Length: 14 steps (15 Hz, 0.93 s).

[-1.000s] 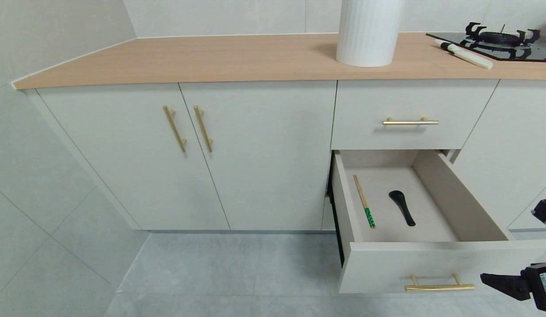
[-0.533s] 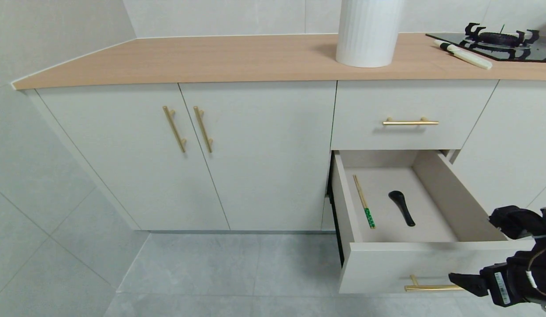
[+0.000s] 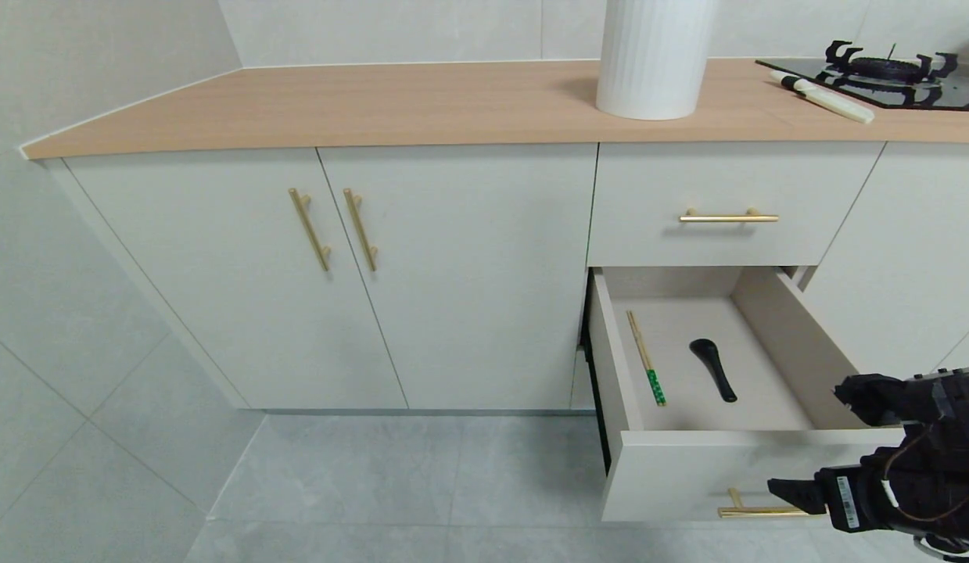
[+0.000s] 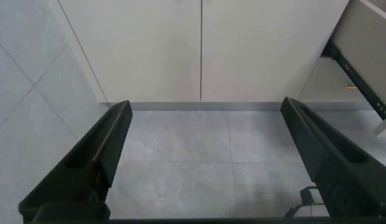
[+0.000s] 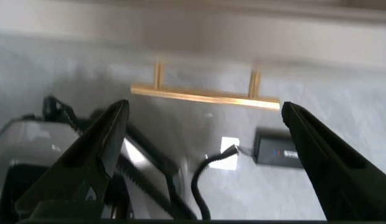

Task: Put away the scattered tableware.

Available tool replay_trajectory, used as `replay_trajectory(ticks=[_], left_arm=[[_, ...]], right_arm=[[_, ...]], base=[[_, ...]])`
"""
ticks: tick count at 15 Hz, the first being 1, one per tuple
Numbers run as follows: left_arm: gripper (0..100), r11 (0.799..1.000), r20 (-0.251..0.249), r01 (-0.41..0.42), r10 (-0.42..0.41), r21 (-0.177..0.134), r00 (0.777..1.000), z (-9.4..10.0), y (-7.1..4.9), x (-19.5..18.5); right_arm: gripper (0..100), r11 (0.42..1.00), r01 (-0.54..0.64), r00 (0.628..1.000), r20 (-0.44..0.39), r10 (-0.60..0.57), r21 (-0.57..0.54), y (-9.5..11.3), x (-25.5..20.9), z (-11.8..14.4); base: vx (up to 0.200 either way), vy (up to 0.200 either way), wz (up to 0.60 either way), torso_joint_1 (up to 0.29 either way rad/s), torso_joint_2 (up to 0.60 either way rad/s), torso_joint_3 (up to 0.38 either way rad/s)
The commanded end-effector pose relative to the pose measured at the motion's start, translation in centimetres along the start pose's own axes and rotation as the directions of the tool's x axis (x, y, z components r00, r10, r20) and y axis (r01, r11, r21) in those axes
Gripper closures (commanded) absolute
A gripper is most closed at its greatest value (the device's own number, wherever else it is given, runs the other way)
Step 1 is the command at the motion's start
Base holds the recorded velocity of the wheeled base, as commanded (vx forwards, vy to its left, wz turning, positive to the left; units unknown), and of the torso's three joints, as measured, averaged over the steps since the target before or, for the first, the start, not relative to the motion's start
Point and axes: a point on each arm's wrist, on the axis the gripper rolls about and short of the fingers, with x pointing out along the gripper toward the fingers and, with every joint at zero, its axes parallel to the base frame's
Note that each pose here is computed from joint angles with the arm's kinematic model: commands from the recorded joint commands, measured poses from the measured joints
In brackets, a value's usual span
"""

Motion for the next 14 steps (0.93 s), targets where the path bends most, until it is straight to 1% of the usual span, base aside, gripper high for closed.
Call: replay_trajectory(ticks=[1, 4, 7, 9, 12, 13, 14], left_arm=[[0, 1.000, 0.000, -0.001, 0.001, 0.000, 1.000, 0.0, 0.0, 0.0], [0, 1.000, 0.000, -0.001, 0.001, 0.000, 1.000, 0.0, 0.0, 0.0], [0, 1.000, 0.000, -0.001, 0.001, 0.000, 1.000, 0.0, 0.0, 0.0], [0, 1.000, 0.000, -0.001, 0.001, 0.000, 1.000, 0.0, 0.0, 0.0], [0, 1.000, 0.000, -0.001, 0.001, 0.000, 1.000, 0.0, 0.0, 0.0], [0, 1.000, 0.000, -0.001, 0.001, 0.000, 1.000, 0.0, 0.0, 0.0], [0, 1.000, 0.000, -0.001, 0.001, 0.000, 1.000, 0.0, 0.0, 0.0]], right_arm=[[0, 1.000, -0.001, 1.000, -0.002, 0.001, -0.003, 0.1, 1.0, -0.4], [0, 1.000, 0.011, 0.998, 0.056, -0.011, 0.003, 0.1, 1.9, 0.0], [0, 0.999, 0.035, 0.996, 0.081, -0.035, 0.005, 0.2, 2.9, 0.5], [0, 0.999, 0.031, 0.988, 0.148, -0.033, 0.010, 0.4, 3.9, 1.8], [0, 0.999, 0.040, 0.980, 0.195, -0.043, 0.017, 0.5, 5.8, 3.7], [0, 0.998, 0.055, 0.974, 0.218, -0.058, 0.022, 0.6, 7.0, 5.1], [0, 0.998, 0.055, 0.972, 0.227, -0.058, 0.018, 0.8, 7.8, 5.8]], base=[[0.000, 0.000, 0.00, 0.000, 0.00, 0.000], [0.000, 0.000, 0.00, 0.000, 0.00, 0.000], [0.000, 0.000, 0.00, 0.000, 0.00, 0.000], [0.000, 0.000, 0.00, 0.000, 0.00, 0.000], [0.000, 0.000, 0.00, 0.000, 0.00, 0.000], [0.000, 0.000, 0.00, 0.000, 0.00, 0.000], [0.000, 0.000, 0.00, 0.000, 0.00, 0.000]])
